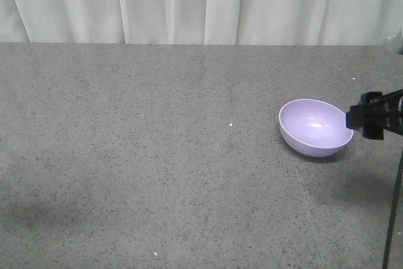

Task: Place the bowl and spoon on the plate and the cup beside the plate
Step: 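Lift the spoon and move the right gripper over the lavender bowl, then grip the lavender bowl rim with the right gripper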

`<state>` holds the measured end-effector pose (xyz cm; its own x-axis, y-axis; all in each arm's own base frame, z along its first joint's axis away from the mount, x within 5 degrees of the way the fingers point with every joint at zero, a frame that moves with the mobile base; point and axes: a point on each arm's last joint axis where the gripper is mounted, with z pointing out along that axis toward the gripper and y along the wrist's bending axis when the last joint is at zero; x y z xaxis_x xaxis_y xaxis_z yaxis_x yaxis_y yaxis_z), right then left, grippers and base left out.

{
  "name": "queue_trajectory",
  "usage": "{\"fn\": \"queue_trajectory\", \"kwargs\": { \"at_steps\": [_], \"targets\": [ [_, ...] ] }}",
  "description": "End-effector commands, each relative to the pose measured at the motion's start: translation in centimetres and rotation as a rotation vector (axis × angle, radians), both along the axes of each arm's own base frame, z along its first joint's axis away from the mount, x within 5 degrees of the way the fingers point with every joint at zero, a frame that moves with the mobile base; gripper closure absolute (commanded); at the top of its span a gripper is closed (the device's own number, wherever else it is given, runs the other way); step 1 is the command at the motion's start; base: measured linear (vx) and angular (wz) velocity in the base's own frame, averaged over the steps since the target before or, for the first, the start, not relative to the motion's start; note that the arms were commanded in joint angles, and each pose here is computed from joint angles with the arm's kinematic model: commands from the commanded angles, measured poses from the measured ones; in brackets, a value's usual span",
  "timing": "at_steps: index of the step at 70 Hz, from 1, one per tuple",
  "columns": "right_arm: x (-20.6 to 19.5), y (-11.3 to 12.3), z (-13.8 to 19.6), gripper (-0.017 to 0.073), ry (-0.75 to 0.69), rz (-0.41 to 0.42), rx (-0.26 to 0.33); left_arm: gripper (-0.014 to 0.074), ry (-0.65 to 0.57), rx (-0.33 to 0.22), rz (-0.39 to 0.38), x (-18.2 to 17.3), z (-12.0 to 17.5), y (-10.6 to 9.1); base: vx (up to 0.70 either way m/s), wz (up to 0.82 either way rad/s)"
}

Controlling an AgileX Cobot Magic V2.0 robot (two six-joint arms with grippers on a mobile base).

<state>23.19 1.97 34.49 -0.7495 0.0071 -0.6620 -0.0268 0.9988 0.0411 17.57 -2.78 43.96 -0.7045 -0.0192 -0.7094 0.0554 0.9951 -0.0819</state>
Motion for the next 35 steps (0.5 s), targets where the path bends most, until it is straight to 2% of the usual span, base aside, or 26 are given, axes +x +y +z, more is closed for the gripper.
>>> {"fn": "queue_trajectory", "kwargs": {
  "at_steps": [1, 18, 35],
  "targets": [
    [2.7, -0.3, 0.9, -0.0013, -0.058, -0.024, -0.033, 0.0601, -0.083, -0.022, 0.000, -0.1, 1.2, -0.1, 0.00, 0.00],
    [8.1, -0.3, -1.8, -0.0013, 0.042, -0.030, -0.100, 0.0601, -0.083, -0.023, 0.000, -0.1, 1.2, -0.1, 0.00, 0.00],
    [11.5, -0.2, -4.2, -0.0013, 0.107, -0.026, -0.132, 0.0601, -0.083, -0.023, 0.000, -0.1, 1.2, -0.1, 0.00, 0.00]
  ]
}}
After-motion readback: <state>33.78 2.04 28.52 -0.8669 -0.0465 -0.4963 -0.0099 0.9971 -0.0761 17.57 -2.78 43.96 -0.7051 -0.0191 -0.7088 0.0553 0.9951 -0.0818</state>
